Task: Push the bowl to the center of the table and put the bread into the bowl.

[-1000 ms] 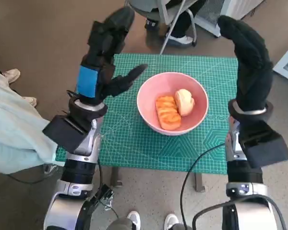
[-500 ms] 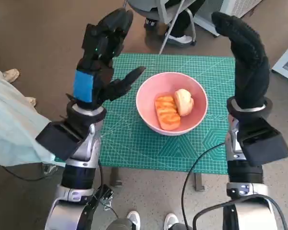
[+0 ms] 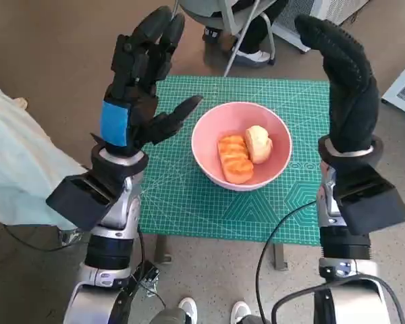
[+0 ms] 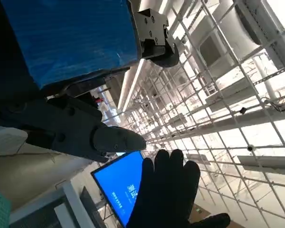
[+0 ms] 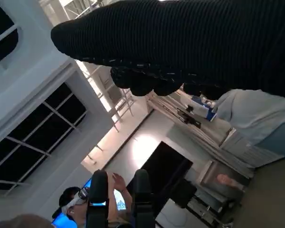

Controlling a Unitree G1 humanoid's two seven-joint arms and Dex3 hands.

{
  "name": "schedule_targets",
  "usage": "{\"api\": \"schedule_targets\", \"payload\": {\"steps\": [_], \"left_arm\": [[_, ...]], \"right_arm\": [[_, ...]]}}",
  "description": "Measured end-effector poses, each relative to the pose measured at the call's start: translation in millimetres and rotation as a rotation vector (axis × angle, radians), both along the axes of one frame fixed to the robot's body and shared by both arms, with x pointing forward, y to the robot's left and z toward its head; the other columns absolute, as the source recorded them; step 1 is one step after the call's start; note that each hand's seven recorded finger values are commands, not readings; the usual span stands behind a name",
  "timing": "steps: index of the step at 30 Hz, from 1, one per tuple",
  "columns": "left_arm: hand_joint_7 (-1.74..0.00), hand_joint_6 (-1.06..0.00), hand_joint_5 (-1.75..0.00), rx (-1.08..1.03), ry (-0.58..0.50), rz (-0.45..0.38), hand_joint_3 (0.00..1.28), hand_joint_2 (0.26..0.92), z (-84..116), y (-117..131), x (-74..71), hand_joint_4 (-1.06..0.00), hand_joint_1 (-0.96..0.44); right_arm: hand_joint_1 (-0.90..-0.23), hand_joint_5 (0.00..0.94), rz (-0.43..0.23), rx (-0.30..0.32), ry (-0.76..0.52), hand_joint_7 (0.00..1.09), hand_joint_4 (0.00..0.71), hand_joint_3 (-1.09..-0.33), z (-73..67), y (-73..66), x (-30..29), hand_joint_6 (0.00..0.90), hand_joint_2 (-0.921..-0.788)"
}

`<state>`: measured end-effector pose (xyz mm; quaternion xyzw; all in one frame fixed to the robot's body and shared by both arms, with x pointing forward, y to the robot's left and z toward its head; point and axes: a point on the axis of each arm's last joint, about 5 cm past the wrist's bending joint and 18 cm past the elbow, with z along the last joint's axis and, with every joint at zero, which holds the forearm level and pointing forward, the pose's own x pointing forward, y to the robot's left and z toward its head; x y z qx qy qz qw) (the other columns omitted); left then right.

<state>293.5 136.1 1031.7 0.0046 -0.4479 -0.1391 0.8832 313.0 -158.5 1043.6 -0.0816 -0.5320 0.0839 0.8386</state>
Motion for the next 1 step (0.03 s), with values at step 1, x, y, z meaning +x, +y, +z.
{"api": "schedule_targets", "payload": {"steps": [1], "left_arm": [[-0.52, -0.15, -0.02, -0.003, 0.002, -0.001, 0.22, 0.921, -0.1, -0.6, 0.0, -0.32, -0.34]], "right_arm": [[-0.581, 0.001, 0.000, -0.001, 0.000, 0.76, 0.320, -0.763, -0.1, 0.0, -0.2, 0.021, -0.921]]}}
